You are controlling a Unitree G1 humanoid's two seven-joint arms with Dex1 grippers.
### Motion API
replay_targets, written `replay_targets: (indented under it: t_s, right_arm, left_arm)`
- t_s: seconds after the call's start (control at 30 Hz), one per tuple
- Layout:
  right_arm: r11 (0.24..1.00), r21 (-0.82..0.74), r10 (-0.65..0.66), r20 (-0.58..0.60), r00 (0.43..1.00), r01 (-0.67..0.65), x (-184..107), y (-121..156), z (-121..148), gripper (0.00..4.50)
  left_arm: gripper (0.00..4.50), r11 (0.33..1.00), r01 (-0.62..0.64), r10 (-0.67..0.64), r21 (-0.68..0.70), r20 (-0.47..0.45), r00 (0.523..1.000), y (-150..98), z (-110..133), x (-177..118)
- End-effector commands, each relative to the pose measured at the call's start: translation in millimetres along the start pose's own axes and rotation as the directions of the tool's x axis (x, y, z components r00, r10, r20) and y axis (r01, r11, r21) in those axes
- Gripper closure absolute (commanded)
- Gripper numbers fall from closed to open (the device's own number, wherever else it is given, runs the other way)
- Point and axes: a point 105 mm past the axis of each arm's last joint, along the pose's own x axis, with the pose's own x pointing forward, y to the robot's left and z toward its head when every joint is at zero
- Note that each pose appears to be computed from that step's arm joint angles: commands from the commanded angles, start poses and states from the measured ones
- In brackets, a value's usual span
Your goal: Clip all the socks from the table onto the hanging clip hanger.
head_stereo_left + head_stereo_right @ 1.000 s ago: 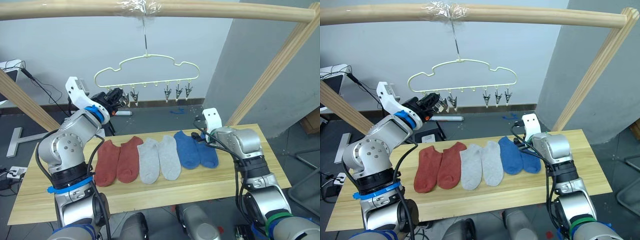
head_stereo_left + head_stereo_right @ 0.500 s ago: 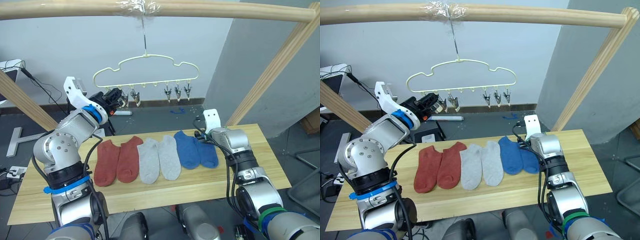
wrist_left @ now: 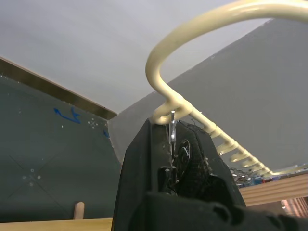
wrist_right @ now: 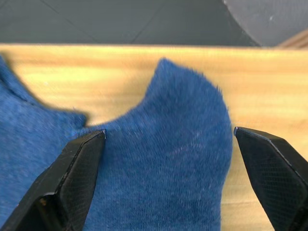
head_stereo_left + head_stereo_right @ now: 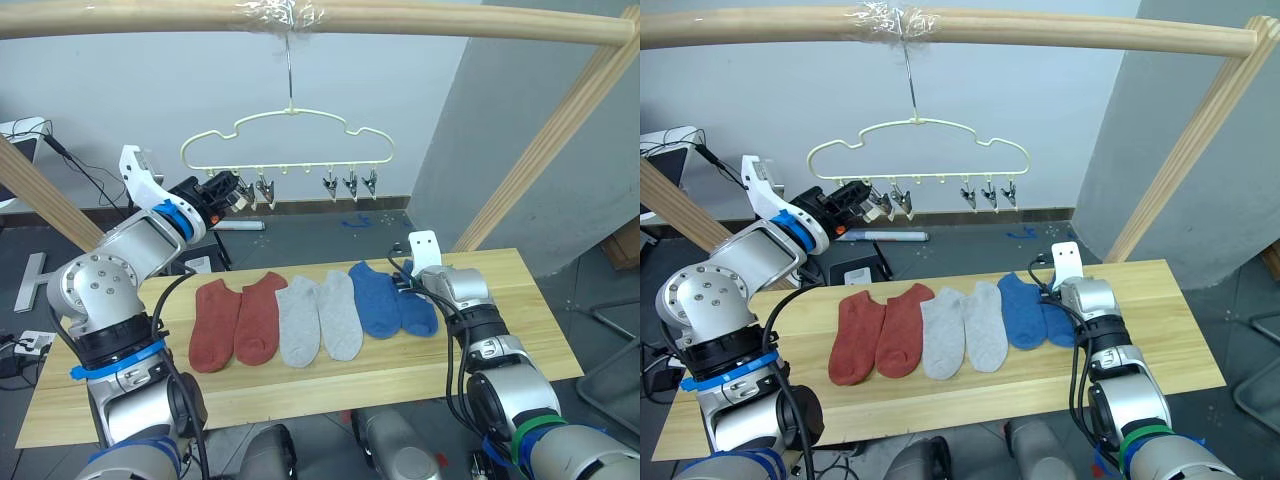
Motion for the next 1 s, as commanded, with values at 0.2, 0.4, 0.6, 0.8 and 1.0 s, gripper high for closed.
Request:
replay_targets:
  t_s: [0.2, 0.4, 0.6, 0.8, 1.0]
  right_arm:
    - [0.996, 0.091, -0.001, -0.035, 0.999, 0.004, 8, -2, -11, 0.00]
    - [0.992, 0.127, -0.018, -0.054, 0.998, 0.025, 9, -8, -14, 1.31]
    - [0.991, 0.131, -0.023, -0.056, 0.998, 0.030, 9, -9, -15, 3.51]
    - [0.995, 0.098, -0.001, -0.040, 0.999, 0.005, 8, -5, -13, 4.46]
    - [0.999, -0.009, 0.047, 0.076, 0.996, -0.047, -5, -3, 7, 4.46]
  left_arm:
    - [4.26, 0.997, 0.074, -0.075, 0.029, 0.038, 0.996, -19, 15, -1]
    - [4.26, 0.997, 0.074, -0.075, 0.032, 0.040, 0.996, -19, 16, 0]
    - [4.26, 0.997, 0.077, -0.078, 0.032, 0.036, 0.996, -19, 16, 0]
    - [4.26, 0.996, 0.084, -0.084, 0.019, 0.028, 0.996, -18, 15, -1]
    - [4.26, 0.996, 0.087, -0.087, -0.002, 0.014, 0.996, -13, 13, -1]
